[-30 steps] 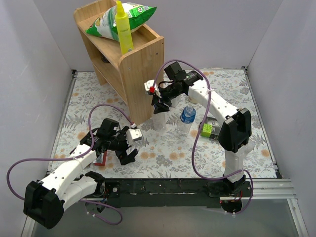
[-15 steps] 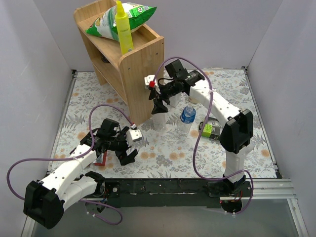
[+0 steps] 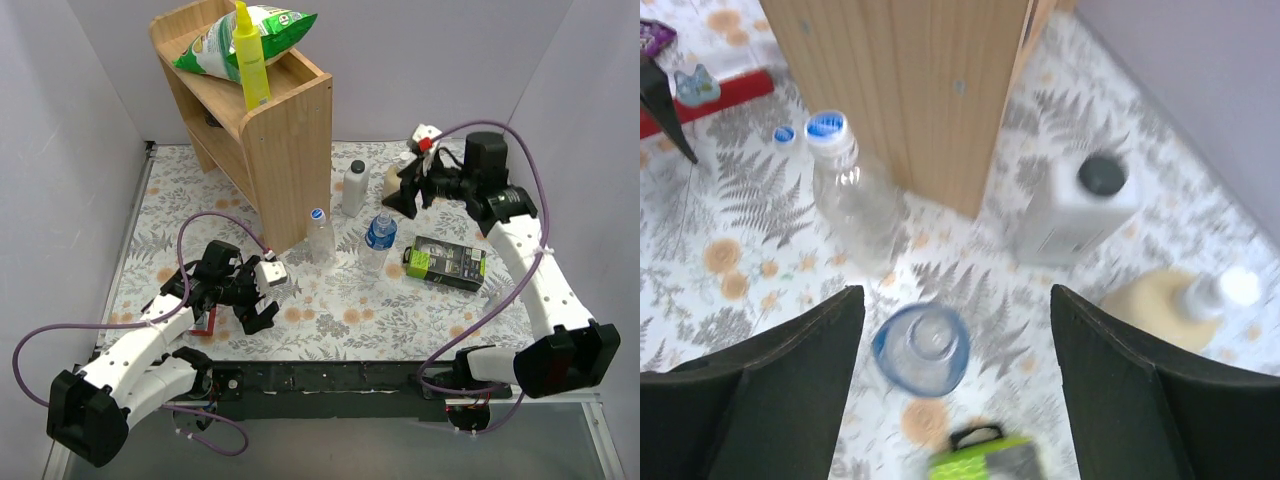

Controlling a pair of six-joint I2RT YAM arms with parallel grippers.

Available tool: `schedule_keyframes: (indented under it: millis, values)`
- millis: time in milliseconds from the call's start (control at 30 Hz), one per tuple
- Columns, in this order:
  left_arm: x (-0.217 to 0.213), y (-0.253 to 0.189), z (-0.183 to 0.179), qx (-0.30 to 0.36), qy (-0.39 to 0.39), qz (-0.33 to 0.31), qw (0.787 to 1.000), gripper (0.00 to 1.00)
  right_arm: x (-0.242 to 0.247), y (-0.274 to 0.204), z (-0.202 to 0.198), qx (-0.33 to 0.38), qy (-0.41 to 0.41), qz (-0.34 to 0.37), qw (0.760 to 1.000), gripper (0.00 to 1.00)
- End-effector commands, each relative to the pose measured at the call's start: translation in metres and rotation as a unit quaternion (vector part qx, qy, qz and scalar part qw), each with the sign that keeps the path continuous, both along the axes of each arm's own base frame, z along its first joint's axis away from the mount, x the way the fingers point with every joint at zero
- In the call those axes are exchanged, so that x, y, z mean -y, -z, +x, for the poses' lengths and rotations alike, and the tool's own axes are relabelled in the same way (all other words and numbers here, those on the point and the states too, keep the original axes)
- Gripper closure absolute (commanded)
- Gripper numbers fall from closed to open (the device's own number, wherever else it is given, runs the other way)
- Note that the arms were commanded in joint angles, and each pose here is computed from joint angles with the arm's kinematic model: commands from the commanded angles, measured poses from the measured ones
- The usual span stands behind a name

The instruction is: Screw on the bottle caps

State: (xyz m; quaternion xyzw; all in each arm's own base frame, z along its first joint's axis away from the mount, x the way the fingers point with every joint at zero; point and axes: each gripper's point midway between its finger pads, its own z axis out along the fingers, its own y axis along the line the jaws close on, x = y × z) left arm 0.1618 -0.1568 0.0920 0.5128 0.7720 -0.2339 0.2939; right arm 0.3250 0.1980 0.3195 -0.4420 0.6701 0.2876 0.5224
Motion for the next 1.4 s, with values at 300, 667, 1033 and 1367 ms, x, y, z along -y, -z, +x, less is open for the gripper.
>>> schedule_keyframes:
  millis: [300, 667, 1033, 1367]
  values:
    - [0.006, -0.013, 0.004, -0.005, 0.002, -0.015, 1.0, 0.02, 0.004, 0.076, 0.013, -0.018, 0.021, 0.004, 1.0, 0.18]
    - [0.026, -0.068, 0.014, 0.026, 0.027, -0.077, 0.996, 0.02, -0.014, 0.1, -0.012, -0.055, -0.06, 0.003, 0.997, 0.69]
    - [0.066, -0.187, 0.041, 0.095, 0.058, -0.194, 0.975, 0.02, -0.077, -0.049, -0.147, -0.011, -0.305, 0.035, 0.952, 0.9]
    - [0.091, -0.25, 0.051, 0.083, 0.081, -0.265, 0.957, 0.02, -0.138, -0.114, -0.117, 0.005, -0.326, 0.098, 0.94, 0.92]
